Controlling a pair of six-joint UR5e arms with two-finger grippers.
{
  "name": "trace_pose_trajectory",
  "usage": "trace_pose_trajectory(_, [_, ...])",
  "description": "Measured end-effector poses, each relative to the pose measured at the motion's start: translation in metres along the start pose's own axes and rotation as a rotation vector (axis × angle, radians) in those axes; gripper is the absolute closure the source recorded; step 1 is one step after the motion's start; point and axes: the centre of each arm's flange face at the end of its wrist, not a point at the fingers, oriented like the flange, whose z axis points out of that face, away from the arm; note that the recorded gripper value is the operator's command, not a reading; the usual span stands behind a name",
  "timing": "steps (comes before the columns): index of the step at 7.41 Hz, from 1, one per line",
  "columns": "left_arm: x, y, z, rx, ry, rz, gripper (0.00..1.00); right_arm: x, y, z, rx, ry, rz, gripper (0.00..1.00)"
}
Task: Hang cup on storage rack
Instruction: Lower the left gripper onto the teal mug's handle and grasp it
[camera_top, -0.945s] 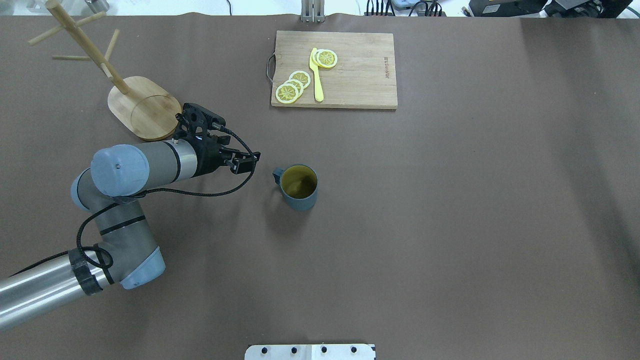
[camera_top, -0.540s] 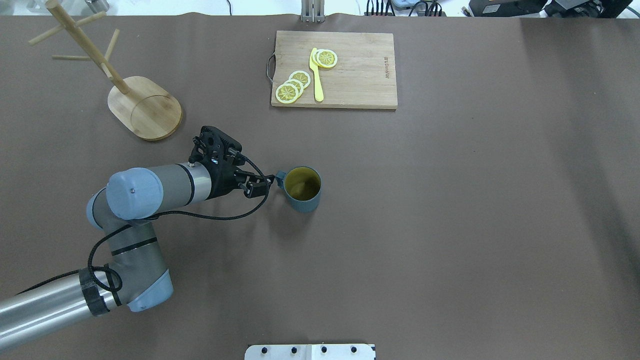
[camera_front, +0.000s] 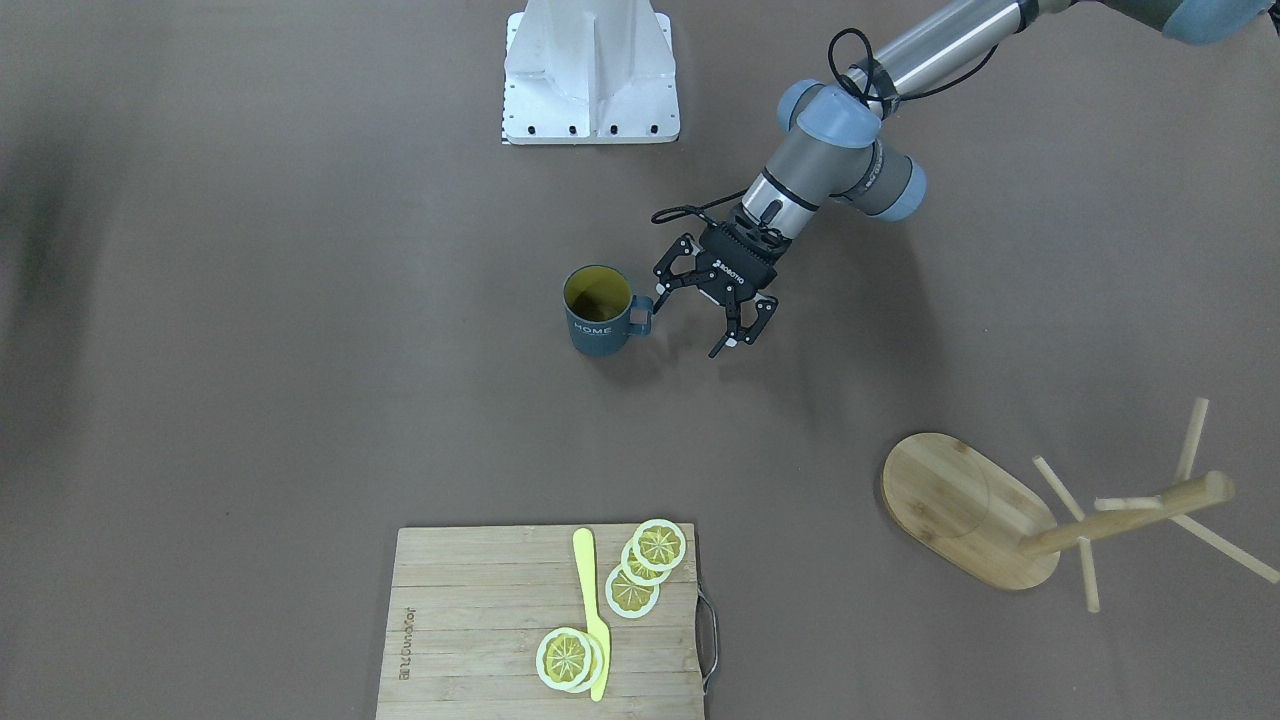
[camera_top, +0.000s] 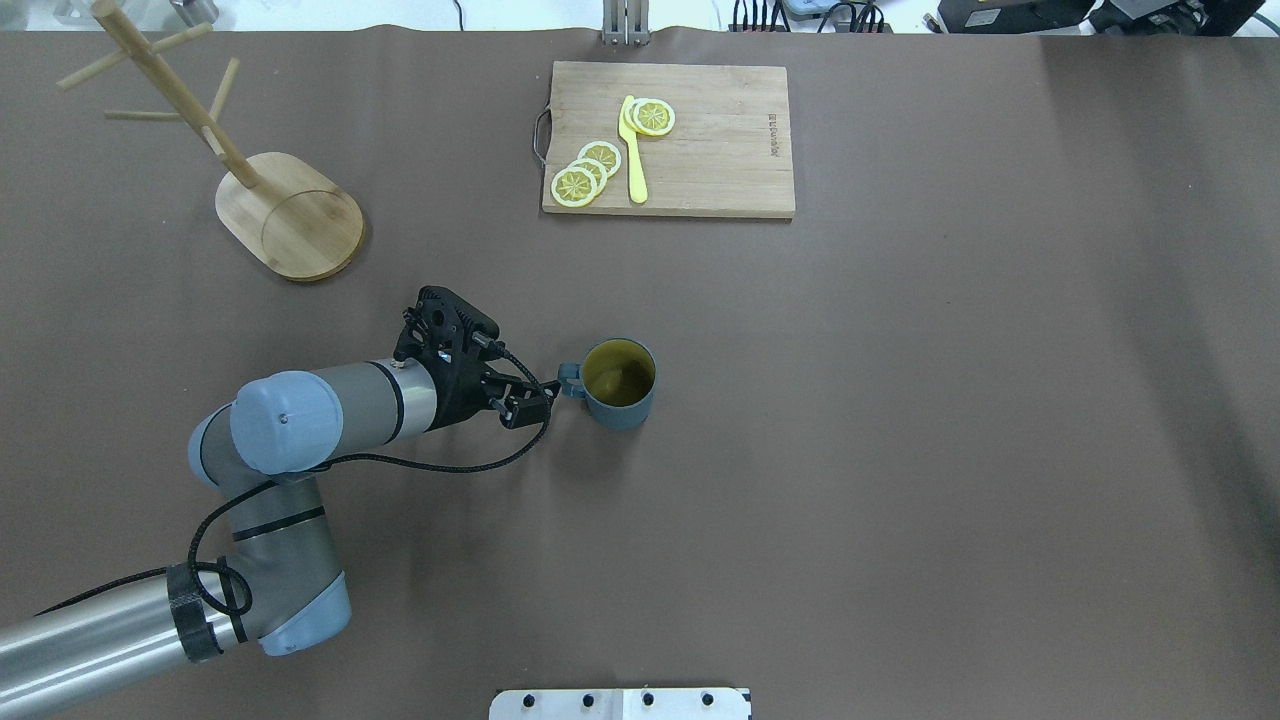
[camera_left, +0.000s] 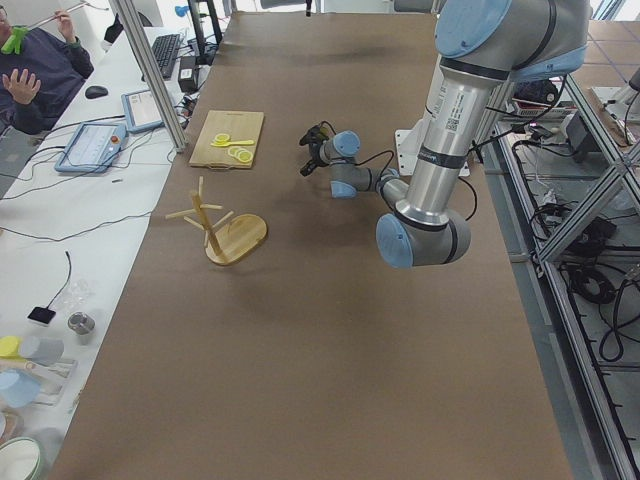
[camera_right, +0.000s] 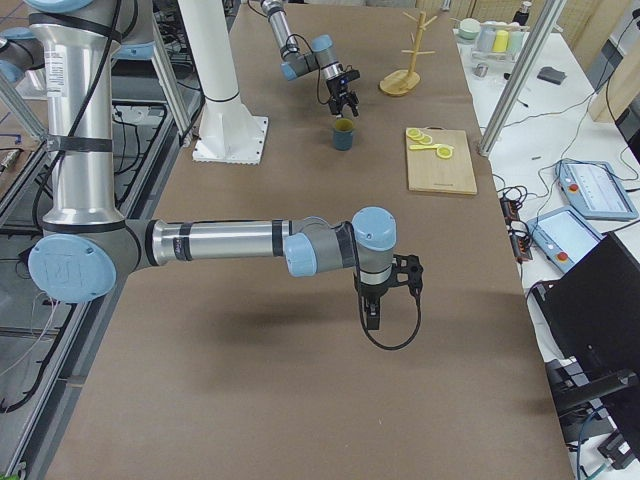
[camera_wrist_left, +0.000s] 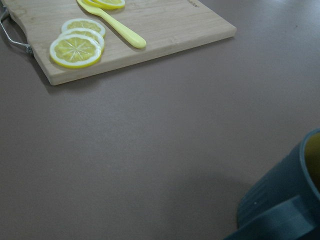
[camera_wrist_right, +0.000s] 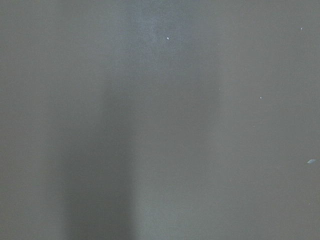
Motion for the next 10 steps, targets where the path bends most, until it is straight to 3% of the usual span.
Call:
trace_pose_trajectory(6, [0.022, 0.015, 0.000, -0.019, 0.034, -0.006, 0.05, -0.002, -0.001, -0.002, 0.005, -0.006, 0.004, 0.00])
trace_pose_trajectory(8, [0.032, 0.018, 0.003, -0.022, 0.049, -0.009, 0.30, -0.002, -0.001, -0.002, 0.005, -0.006, 0.004, 0.00])
trace_pose_trajectory(10, [0.038, 0.014, 0.004, -0.016, 0.059, -0.013, 0.48, -0.002, -0.001, -0.001, 0.005, -0.006, 0.005, 0.00])
